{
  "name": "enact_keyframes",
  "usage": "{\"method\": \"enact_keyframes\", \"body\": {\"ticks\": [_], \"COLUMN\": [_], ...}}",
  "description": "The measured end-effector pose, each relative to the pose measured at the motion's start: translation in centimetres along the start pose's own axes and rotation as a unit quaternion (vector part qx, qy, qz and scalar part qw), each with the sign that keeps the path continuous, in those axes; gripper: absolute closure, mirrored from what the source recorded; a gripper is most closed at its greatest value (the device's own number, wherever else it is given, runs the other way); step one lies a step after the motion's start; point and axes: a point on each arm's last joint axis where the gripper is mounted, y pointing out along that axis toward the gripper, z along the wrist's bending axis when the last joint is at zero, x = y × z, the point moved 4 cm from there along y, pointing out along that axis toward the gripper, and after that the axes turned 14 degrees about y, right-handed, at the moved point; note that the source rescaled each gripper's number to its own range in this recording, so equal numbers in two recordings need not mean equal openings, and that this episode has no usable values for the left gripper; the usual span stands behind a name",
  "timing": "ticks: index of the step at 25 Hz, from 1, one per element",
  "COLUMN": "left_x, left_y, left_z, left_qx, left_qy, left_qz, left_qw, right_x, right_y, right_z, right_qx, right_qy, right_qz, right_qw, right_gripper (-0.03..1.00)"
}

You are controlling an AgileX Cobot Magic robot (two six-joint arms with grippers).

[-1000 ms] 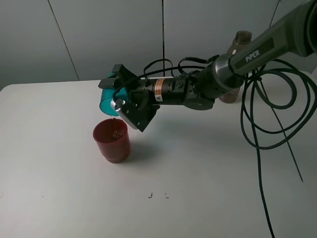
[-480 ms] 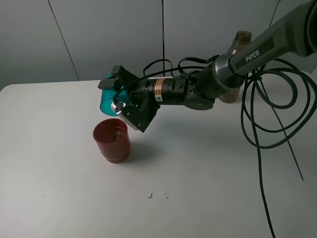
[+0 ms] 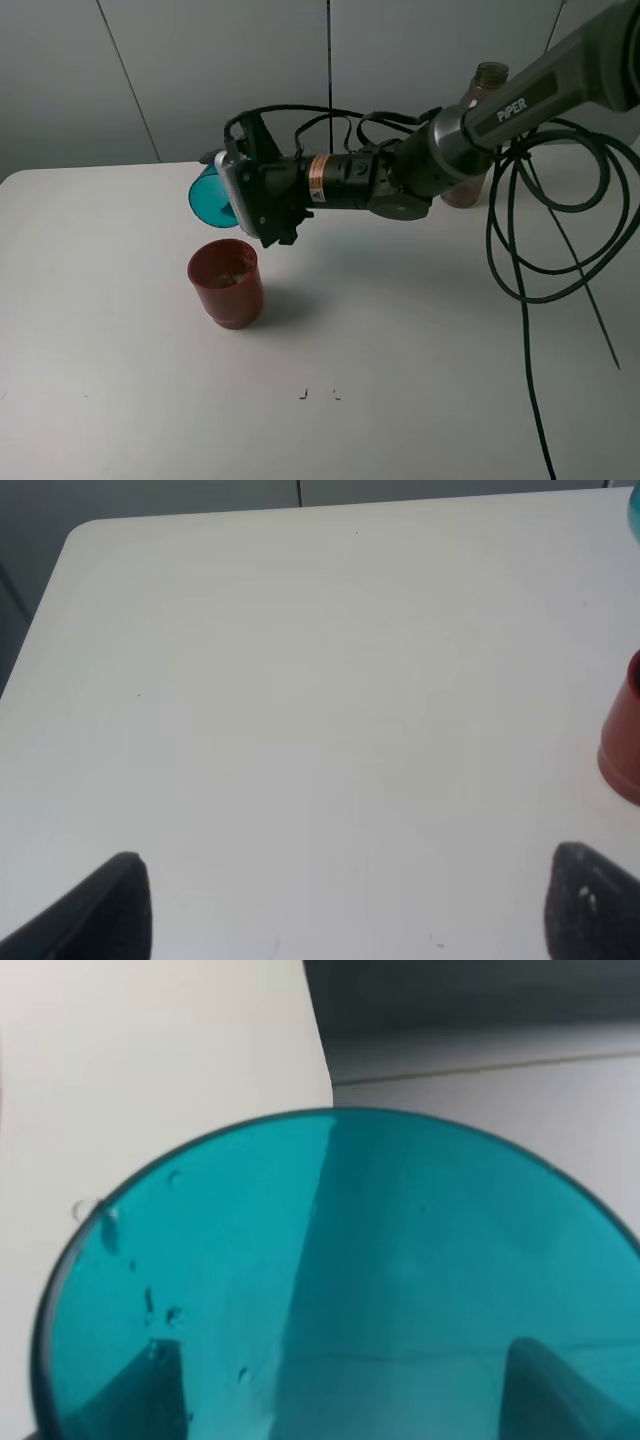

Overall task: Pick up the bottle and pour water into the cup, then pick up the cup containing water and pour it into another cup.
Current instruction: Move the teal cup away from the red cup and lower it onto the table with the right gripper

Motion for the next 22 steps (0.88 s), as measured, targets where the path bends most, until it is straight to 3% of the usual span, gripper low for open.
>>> {"method": "enact_keyframes", "body": {"ticks": [2,4,8,12,17,22], "left_x": [0.0,0.0,0.0,0.0,0.0,0.0], "left_y": [0.0,0.0,0.0,0.0,0.0,0.0], "left_z": [0.0,0.0,0.0,0.0,0.0,0.0], "left_qx": [0.000,0.000,0.000,0.000,0.000,0.000], "left_qy": [0.000,0.000,0.000,0.000,0.000,0.000], "left_qz": [0.000,0.000,0.000,0.000,0.000,0.000], "left_qw": [1.000,1.000,1.000,1.000,1.000,1.000], "right_x": [0.5,1.0,0.7,-0.8,-3.0,-4.5], "right_y": [-0.3,-0.7,-1.9,-2.7,-3.9,-4.7], "right_z": [-1.1,-2.2,-4.4,-5.3,-5.9,-6.4], "right_qx": [-0.010,-0.021,-0.045,-0.067,-0.089,-0.112], "right_qy": [0.087,0.190,0.361,0.482,0.578,0.608], "right_qz": [0.000,-0.004,-0.009,-0.002,0.011,0.017], "right_qw": [0.996,0.982,0.931,0.874,0.811,0.786], "right_gripper": [0.90,0.90,0.90,0.90,0.90,0.90]}}
